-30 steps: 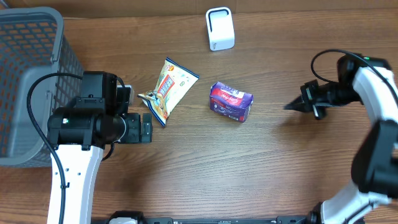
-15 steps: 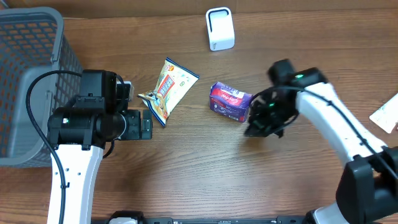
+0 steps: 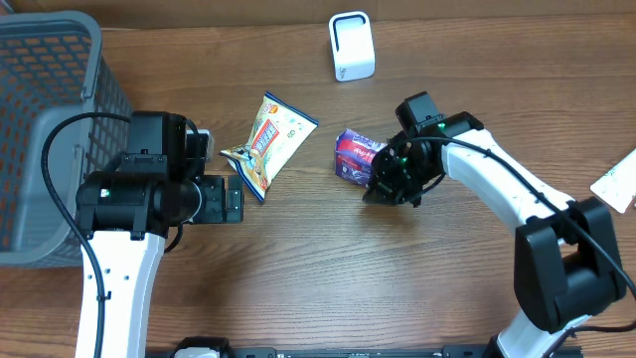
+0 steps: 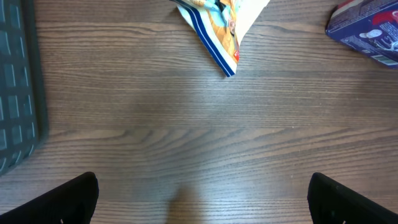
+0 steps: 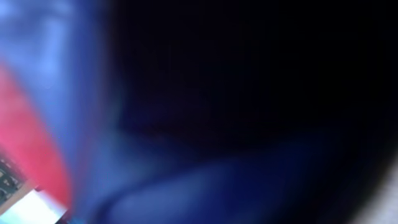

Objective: Scan the item barcode

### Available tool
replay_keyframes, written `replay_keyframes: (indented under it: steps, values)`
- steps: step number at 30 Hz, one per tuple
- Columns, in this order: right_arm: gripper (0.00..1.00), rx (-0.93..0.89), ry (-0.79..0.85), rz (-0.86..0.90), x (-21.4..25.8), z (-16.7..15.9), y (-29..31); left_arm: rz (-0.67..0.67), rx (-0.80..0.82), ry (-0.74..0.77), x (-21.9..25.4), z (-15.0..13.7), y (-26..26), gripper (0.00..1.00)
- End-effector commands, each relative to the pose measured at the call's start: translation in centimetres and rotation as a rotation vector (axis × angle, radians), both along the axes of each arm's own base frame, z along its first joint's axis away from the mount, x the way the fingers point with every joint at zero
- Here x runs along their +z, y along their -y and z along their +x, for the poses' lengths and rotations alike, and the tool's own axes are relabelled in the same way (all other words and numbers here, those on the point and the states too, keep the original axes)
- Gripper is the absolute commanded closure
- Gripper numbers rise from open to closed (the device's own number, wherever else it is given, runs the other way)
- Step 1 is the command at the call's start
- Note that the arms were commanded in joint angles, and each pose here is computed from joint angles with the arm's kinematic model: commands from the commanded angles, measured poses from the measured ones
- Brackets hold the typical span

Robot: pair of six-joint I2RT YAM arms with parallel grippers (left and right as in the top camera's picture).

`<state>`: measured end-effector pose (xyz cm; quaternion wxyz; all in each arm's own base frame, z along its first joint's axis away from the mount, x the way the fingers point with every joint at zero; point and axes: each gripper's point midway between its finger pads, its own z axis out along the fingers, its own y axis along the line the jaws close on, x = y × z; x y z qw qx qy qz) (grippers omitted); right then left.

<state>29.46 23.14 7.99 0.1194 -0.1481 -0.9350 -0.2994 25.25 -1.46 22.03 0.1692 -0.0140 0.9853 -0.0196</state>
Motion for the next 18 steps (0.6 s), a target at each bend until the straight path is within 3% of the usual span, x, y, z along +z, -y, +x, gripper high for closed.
replay_keyframes:
  steps: [1, 18]
  values:
    - [0.96, -0.009, 0.010, 0.040, -0.2, 0.8, -0.7, -0.004, 0.018, -0.005, -0.1, 0.0, -0.2, 0.00]
    - [0.93, -0.175, 0.100, 0.083, 0.9, 6.4, 3.6, -0.004, 0.018, -0.005, -0.1, 0.0, -0.2, 0.00]
